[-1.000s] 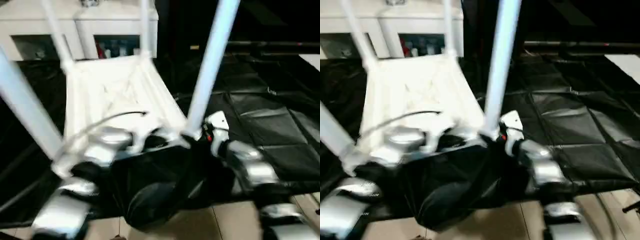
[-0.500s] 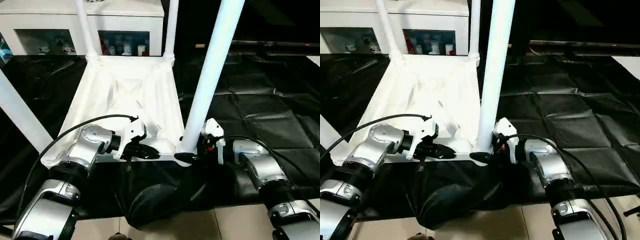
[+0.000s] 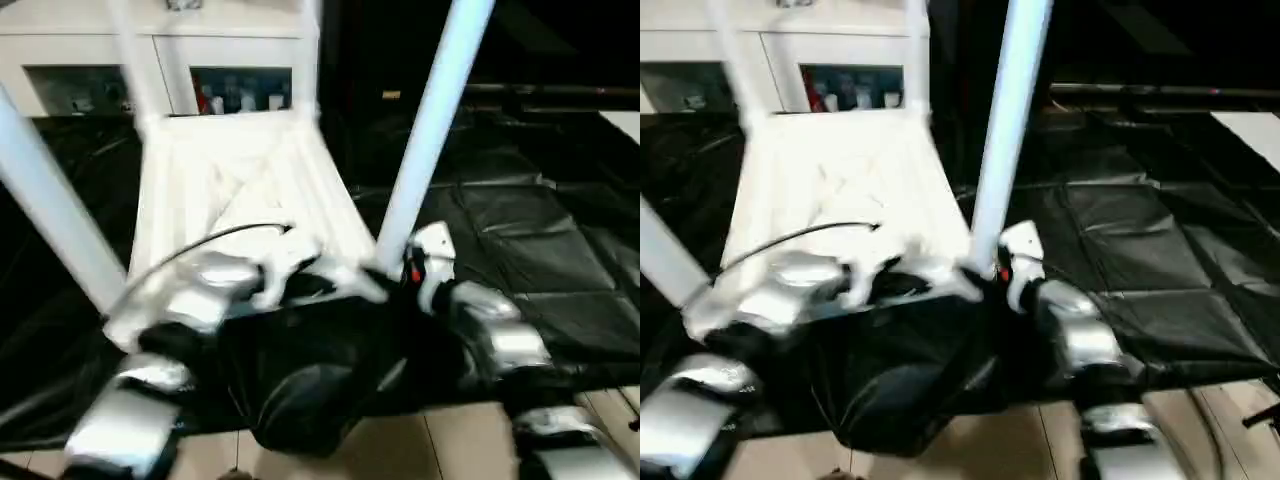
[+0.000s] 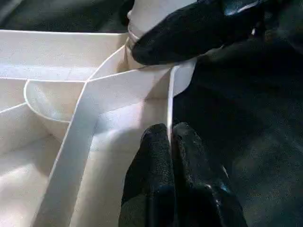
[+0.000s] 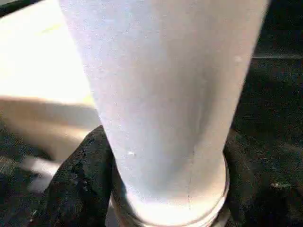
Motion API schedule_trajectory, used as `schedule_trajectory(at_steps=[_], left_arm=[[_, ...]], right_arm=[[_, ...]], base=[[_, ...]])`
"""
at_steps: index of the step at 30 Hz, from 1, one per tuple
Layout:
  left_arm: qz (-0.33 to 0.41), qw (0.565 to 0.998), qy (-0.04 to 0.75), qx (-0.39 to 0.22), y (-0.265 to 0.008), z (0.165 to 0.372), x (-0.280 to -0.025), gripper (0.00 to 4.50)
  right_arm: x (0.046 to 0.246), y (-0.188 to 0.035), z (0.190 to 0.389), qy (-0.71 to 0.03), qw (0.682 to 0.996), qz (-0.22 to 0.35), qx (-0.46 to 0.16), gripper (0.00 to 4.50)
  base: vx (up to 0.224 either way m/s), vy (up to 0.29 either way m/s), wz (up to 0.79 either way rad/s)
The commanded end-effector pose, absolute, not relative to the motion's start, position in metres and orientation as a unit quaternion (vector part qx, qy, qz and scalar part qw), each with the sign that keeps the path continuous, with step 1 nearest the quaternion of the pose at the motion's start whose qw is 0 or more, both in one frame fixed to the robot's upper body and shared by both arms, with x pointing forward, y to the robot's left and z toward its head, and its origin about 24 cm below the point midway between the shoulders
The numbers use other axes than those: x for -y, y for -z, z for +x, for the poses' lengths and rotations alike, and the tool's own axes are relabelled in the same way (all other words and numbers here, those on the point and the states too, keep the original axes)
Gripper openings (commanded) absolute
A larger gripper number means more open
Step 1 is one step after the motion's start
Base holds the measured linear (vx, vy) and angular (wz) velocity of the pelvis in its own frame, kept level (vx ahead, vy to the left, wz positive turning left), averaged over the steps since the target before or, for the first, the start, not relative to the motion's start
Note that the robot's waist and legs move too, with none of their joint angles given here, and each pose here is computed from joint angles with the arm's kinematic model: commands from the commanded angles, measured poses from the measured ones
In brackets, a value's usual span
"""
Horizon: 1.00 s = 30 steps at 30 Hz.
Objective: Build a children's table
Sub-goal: Rotate leg to tighten
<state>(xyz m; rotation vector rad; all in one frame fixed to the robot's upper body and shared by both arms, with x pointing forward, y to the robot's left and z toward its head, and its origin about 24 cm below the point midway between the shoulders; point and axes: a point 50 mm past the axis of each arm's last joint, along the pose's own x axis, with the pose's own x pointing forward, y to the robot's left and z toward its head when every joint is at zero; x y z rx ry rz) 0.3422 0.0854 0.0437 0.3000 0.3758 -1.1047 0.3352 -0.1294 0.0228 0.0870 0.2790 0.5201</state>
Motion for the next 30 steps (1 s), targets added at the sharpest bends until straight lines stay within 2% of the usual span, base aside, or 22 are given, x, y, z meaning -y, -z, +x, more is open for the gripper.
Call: schedule_trajectory(at_steps=[1,2,5,7,9,11,12,13,14,16,18,19,20,24,27,28,30], left_arm=[[0.102,0.854,0.488,-0.148,-0.049,0.346,-0.059,0.00],[0.103,0.848,0.499,-0.146,-0.048,0.344,-0.052,0.00],[0.103,0.843,0.508,-0.145,-0.047,0.342,-0.050,0.00],[0.105,0.835,0.520,-0.147,-0.045,0.340,-0.054,0.00],[0.108,0.833,0.523,-0.148,-0.044,0.339,-0.056,0.00],[0.113,0.824,0.534,-0.151,-0.044,0.338,-0.064,0.00],[0.117,0.811,0.553,-0.154,-0.044,0.336,-0.071,0.00],[0.117,0.811,0.553,-0.154,-0.044,0.336,-0.071,0.00],[0.126,0.787,0.581,-0.163,-0.044,0.332,-0.080,0.00],[0.130,0.778,0.591,-0.169,-0.043,0.330,-0.085,0.00],[0.147,0.742,0.626,-0.188,-0.042,0.324,-0.103,0.00],[0.148,0.740,0.628,-0.189,-0.042,0.323,-0.105,0.00],[0.150,0.725,0.643,-0.198,-0.042,0.320,-0.114,0.00],[0.152,0.708,0.657,-0.211,-0.045,0.318,-0.127,0.00],[0.153,0.704,0.660,-0.213,-0.046,0.317,-0.130,0.00],[0.153,0.704,0.660,-0.212,-0.046,0.317,-0.131,0.00],[0.153,0.706,0.659,-0.211,-0.046,0.317,-0.131,0.00]], right_arm=[[0.096,0.000,0.323,-0.271,0.940,0.064,-0.195,2.70],[0.082,-0.003,0.322,-0.300,0.934,0.060,-0.185,2.70],[0.074,-0.007,0.321,-0.327,0.927,0.059,-0.171,2.70],[0.072,-0.011,0.320,-0.355,0.920,0.047,-0.159,3.25],[0.074,-0.012,0.320,-0.360,0.919,0.043,-0.156,3.42],[0.078,-0.015,0.319,-0.394,0.906,0.032,-0.149,3.49],[0.083,-0.020,0.316,-0.434,0.889,0.023,-0.143,3.49],[0.083,-0.020,0.316,-0.434,0.889,0.023,-0.143,3.49],[0.092,-0.024,0.311,-0.485,0.863,0.013,-0.141,3.49],[0.096,-0.026,0.309,-0.502,0.853,0.006,-0.142,3.49],[0.114,-0.030,0.303,-0.555,0.817,-0.024,-0.153,3.49],[0.116,-0.030,0.303,-0.558,0.815,-0.026,-0.154,3.49],[0.127,-0.032,0.301,-0.576,0.800,-0.039,-0.162,3.49],[0.138,-0.035,0.303,-0.581,0.794,-0.053,-0.171,3.49],[0.138,-0.036,0.305,-0.581,0.794,-0.052,-0.171,3.49],[0.137,-0.037,0.305,-0.584,0.792,-0.049,-0.171,3.24],[0.134,-0.038,0.305,-0.588,0.790,-0.042,-0.168,3.24]], base=[[0.000,0.000,0.00],[0.000,0.000,0.00],[0.000,0.000,0.00],[0.000,0.000,0.00],[0.000,0.000,0.00],[0.000,0.000,0.00],[0.000,0.000,0.00],[0.000,0.000,0.00],[0.000,0.000,0.00],[0.000,0.000,0.00],[0.000,0.000,0.00],[0.000,0.000,0.00],[0.000,0.000,0.00],[0.000,0.000,0.00],[0.000,0.000,0.00],[0.000,0.000,0.00],[0.000,0.000,0.00]])
